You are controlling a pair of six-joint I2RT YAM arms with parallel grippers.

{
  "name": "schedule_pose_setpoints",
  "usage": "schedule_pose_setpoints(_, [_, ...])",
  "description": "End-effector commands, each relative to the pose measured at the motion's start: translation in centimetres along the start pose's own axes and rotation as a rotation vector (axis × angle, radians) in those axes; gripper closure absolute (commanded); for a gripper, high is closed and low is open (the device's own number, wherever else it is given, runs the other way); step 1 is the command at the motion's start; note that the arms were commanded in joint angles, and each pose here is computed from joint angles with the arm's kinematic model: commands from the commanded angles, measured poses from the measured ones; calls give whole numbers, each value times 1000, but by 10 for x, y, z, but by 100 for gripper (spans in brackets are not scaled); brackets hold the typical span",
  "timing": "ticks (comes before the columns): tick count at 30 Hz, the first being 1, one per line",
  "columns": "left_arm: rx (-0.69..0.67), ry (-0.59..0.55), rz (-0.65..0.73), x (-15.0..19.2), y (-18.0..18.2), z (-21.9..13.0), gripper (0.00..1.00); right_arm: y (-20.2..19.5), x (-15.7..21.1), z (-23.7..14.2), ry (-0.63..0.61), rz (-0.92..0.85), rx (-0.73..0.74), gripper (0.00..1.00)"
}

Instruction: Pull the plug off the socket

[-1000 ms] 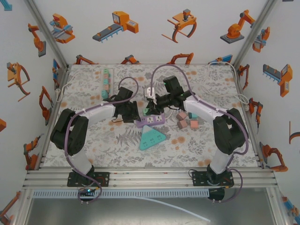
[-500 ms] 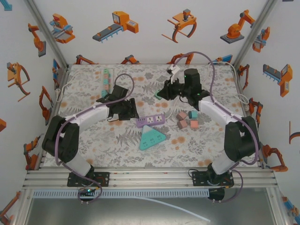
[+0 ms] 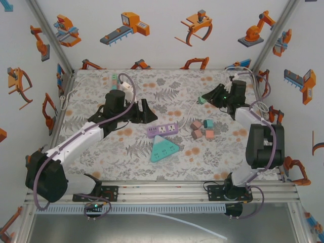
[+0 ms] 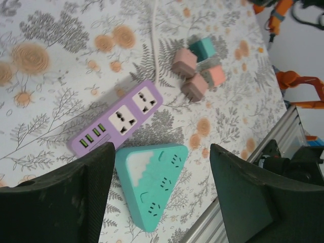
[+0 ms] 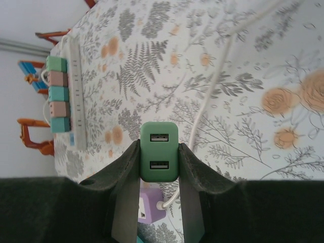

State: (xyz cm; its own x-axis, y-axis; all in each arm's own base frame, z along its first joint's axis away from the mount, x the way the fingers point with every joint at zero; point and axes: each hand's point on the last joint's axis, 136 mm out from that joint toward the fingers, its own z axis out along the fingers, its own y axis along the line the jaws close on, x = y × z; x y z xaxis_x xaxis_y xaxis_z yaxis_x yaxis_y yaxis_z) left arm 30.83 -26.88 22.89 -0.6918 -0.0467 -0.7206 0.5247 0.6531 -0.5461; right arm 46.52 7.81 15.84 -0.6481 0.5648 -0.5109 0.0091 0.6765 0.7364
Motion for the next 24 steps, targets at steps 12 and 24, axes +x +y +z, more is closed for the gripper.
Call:
schedule_pose_setpoints(12, [-43, -98, 115, -22, -10, -31, 5, -31, 44, 38, 130, 70, -53, 93])
schedule_pose_setpoints(24, [-173, -150, 98, -26, 12, -43, 2, -55, 80, 48, 244, 48, 35, 82])
